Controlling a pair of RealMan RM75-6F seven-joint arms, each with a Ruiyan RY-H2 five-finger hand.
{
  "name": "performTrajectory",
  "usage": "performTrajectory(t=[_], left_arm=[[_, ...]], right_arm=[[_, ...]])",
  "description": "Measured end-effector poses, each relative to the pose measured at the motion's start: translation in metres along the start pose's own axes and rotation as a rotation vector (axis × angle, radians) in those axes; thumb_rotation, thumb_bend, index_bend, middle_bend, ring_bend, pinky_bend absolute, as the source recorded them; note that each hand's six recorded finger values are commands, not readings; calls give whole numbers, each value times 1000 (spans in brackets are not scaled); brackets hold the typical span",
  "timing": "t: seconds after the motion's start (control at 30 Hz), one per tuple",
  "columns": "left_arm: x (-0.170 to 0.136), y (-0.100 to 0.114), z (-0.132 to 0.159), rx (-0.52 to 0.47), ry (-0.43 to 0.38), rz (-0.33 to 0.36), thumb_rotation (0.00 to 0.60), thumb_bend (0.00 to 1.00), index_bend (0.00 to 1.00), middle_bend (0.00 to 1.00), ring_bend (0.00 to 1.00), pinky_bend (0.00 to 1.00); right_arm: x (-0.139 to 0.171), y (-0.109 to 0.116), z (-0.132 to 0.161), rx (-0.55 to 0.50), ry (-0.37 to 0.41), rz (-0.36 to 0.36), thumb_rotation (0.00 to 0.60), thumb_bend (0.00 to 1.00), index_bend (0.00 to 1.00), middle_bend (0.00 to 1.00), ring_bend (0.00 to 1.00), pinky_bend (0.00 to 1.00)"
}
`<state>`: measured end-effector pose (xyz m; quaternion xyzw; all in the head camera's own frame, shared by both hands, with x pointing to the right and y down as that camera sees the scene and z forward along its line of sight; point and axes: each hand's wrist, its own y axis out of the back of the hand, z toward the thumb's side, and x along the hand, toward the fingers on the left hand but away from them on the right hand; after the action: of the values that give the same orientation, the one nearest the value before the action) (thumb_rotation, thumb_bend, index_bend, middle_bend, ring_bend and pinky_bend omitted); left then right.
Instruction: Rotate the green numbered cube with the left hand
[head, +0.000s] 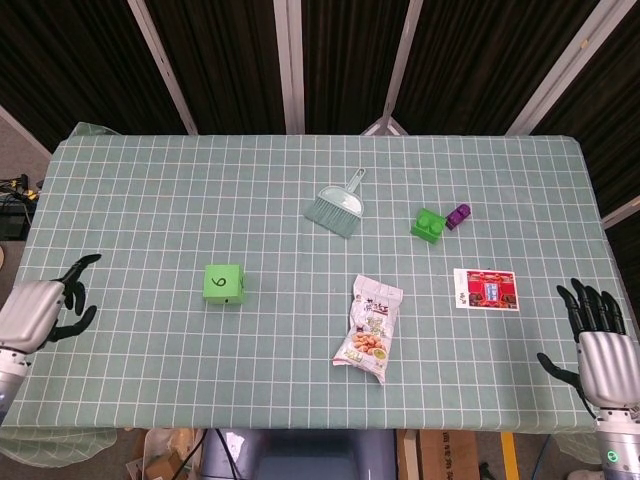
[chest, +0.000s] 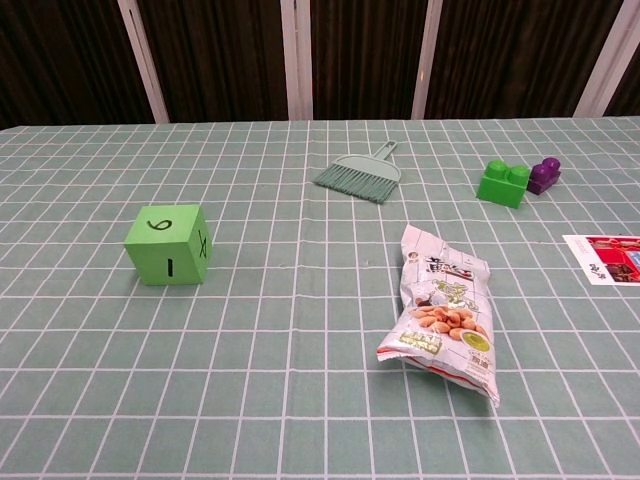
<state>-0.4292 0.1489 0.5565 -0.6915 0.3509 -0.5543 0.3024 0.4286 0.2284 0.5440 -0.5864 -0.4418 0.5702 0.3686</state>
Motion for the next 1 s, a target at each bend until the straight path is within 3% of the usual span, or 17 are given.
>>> performTrajectory(t=[0.17, 0.27, 0.47, 0.67, 1.0], left_arm=[[24, -5, 8, -43, 78, -232, 600, 804, 209, 827, 740, 786], [35, -4, 20, -50, 108, -315, 600, 809, 210, 828, 740, 786], [52, -4, 51, 12, 114, -377, 600, 809, 210, 827, 741, 786], [60, -30, 75, 66, 102, -420, 600, 809, 210, 828, 740, 786], [68, -53, 89, 104, 109, -428, 600, 809, 185, 828, 741, 786]], right_arm=[[-1, -5, 2, 12, 0, 18, 600, 175, 95, 12, 0, 0], [-2, -7, 3, 17, 0, 25, 600, 175, 95, 12, 0, 0], [-3, -7, 3, 20, -2, 25, 600, 175, 95, 12, 0, 0], [-2, -6, 1, 17, -6, 21, 600, 175, 95, 12, 0, 0], [-2, -4, 0, 16, -16, 11, 600, 175, 95, 12, 0, 0]])
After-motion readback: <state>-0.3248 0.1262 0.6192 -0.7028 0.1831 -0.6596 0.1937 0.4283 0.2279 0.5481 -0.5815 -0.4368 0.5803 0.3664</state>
